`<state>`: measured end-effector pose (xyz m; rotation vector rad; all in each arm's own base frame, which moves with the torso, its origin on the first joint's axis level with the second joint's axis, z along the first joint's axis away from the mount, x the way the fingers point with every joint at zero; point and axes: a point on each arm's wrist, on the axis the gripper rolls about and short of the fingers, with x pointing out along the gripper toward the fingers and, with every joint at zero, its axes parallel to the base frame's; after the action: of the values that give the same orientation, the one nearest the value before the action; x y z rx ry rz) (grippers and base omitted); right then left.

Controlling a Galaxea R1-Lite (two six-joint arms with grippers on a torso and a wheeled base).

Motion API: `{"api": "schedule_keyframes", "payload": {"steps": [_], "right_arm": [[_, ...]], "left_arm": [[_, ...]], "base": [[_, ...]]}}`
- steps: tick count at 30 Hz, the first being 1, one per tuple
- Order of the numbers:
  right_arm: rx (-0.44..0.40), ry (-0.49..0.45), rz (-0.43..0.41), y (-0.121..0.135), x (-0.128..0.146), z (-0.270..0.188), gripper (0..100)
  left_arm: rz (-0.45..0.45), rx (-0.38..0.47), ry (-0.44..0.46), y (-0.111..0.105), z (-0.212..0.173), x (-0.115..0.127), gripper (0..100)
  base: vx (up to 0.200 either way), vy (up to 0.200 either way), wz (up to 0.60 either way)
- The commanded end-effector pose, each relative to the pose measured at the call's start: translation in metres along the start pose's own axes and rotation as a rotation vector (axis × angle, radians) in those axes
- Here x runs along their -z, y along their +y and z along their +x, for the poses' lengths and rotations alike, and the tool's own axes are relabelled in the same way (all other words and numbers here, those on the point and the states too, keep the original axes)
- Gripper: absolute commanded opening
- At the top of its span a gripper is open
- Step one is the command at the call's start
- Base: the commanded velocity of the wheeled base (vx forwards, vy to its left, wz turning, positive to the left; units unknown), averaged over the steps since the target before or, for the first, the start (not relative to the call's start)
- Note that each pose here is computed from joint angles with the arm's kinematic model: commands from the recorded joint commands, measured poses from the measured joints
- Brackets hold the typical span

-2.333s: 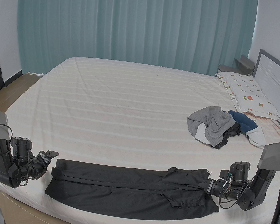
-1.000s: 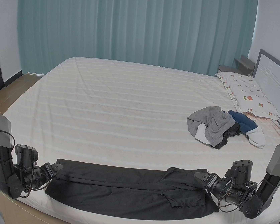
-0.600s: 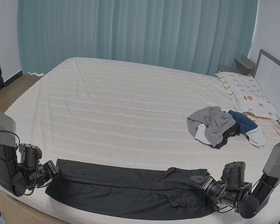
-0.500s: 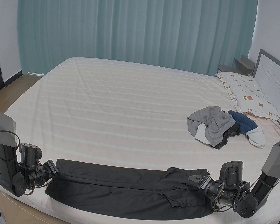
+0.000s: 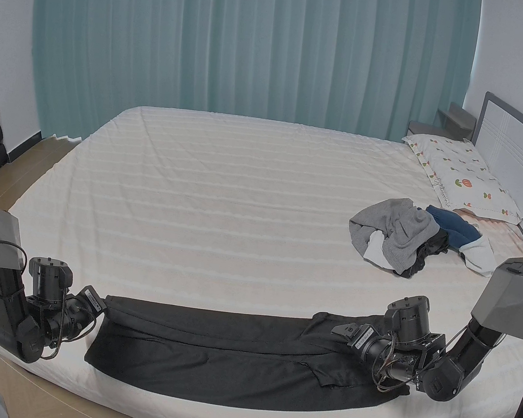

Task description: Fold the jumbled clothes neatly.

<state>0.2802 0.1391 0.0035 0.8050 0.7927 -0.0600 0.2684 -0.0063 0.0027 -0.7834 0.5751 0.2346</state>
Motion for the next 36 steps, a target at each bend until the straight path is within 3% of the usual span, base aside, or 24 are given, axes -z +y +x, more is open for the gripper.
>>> {"api": "schedule_keyframes", "payload": {"steps": [1,14,15,23,28,34,36], "right_arm": [[0.044,-0.006,0.011,-0.002,0.002,0.012,100],[0.113,-0.068,0.068,0.008,-0.008,0.030,100],[0.118,-0.066,0.069,0.008,-0.007,0.031,0],[0.181,-0.046,0.055,0.004,-0.005,0.029,0],[0.168,-0.058,0.062,0.009,-0.011,0.031,0],[0.038,-0.192,0.112,0.030,-0.045,0.039,0],[-0.043,-0.260,0.124,0.038,-0.060,0.039,0]], "left_arm": [[-0.001,0.009,-0.009,-0.002,-0.001,-0.002,0],[-0.001,0.016,-0.017,-0.003,-0.002,-0.004,0],[-0.001,0.017,-0.018,-0.004,-0.002,-0.004,0],[-0.001,0.023,-0.025,-0.005,-0.001,-0.005,0],[-0.001,0.036,-0.038,-0.008,0.002,-0.008,0],[-0.019,0.121,-0.165,-0.028,0.020,-0.041,0],[-0.026,0.141,-0.188,-0.032,0.020,-0.047,0]], "base": [[0.000,0.000,0.00],[0.000,0.000,0.00],[0.000,0.000,0.00],[0.000,0.000,0.00],[0.000,0.000,0.00],[0.000,0.000,0.00],[0.000,0.000,0.00]]}}
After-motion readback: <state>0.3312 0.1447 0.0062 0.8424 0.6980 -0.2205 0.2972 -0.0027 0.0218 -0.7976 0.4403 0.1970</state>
